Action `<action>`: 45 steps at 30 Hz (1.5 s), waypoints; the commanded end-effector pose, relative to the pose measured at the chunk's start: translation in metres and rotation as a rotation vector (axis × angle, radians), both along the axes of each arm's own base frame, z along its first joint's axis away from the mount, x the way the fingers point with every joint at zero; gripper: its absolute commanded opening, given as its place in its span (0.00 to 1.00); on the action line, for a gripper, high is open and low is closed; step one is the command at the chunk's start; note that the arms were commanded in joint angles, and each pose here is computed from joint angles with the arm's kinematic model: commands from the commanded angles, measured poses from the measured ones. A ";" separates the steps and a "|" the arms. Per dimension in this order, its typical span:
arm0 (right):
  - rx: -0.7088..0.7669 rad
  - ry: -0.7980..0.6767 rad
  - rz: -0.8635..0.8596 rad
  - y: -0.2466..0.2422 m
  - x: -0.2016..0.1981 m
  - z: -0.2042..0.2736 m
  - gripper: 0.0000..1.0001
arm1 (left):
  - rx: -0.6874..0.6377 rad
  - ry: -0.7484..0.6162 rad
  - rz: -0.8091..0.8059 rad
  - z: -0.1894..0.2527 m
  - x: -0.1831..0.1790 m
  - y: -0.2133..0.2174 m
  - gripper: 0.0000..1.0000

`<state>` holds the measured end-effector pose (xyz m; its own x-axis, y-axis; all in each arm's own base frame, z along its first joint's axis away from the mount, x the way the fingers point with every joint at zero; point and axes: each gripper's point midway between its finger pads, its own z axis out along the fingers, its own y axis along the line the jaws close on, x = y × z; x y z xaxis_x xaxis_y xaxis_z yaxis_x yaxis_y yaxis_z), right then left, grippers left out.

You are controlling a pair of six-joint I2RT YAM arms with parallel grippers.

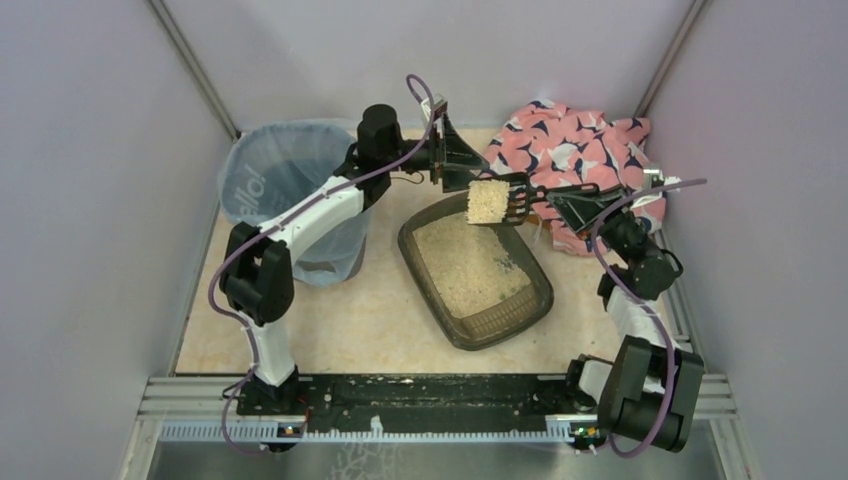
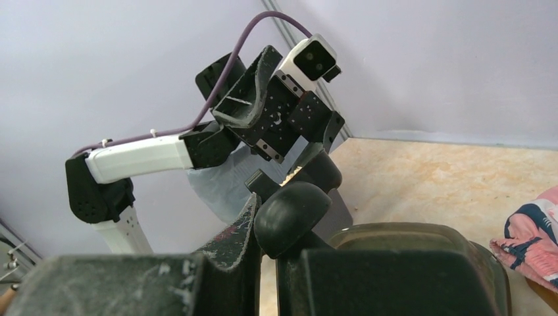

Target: Clean the litter box

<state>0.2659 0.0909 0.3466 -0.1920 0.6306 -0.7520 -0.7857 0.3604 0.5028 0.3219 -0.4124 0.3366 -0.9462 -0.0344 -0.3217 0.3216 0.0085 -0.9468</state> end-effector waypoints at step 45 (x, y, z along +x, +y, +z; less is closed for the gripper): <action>-0.107 -0.034 -0.028 0.015 0.006 -0.040 0.00 | 0.038 0.168 -0.124 -0.091 -0.055 -0.022 0.79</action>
<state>0.2728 0.1003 0.2952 -0.2418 0.5840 -0.7749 -0.7512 0.3929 0.5304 0.2803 -0.4319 0.2434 -0.9908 0.0677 -0.1169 0.1199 0.0409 -0.9919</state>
